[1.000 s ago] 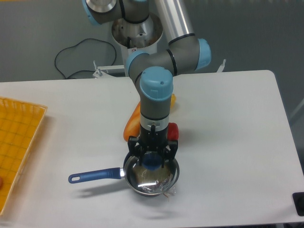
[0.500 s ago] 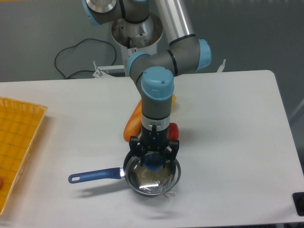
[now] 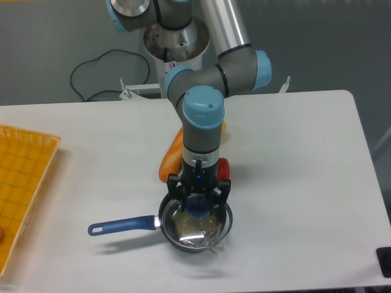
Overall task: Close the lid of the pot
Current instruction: 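Hold the lid on the pan and adjust it to sit flat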
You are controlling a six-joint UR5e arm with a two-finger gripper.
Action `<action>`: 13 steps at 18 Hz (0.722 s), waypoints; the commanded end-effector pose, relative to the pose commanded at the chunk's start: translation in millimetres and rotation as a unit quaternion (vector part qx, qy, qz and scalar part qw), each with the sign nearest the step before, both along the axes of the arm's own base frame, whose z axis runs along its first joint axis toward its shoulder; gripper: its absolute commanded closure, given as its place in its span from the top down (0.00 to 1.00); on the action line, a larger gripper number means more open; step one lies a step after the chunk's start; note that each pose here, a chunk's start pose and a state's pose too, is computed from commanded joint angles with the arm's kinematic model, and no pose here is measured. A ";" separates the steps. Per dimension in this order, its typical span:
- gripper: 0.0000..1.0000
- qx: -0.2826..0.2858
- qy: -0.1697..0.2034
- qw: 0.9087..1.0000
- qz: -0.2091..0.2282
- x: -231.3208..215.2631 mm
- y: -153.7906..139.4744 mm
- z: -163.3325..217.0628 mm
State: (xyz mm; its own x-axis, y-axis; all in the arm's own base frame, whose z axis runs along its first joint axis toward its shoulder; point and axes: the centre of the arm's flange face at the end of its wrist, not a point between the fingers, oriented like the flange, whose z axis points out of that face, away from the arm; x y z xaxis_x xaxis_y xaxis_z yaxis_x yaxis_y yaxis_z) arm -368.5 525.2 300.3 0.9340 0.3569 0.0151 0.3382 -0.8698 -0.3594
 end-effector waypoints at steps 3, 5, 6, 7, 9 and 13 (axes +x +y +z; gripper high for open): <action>0.29 -0.001 -0.001 1.000 0.000 0.3 -0.3 -0.7; 0.30 -0.001 -0.001 1.000 0.000 0.3 -0.3 -0.7; 0.30 0.000 0.000 1.000 0.000 0.2 -0.2 -0.5; 0.31 -0.001 -0.001 1.000 0.000 0.3 -0.3 -0.7; 0.32 -0.001 -0.001 1.000 -0.001 1.4 0.0 -1.4; 0.32 -0.003 -0.003 1.000 -0.001 3.0 -1.4 -4.0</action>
State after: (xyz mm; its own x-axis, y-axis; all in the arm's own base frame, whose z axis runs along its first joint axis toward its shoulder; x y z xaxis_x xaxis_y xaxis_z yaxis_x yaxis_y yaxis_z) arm -365.4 523.7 296.3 0.9350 0.3542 0.0189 0.3379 -0.8730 -0.3518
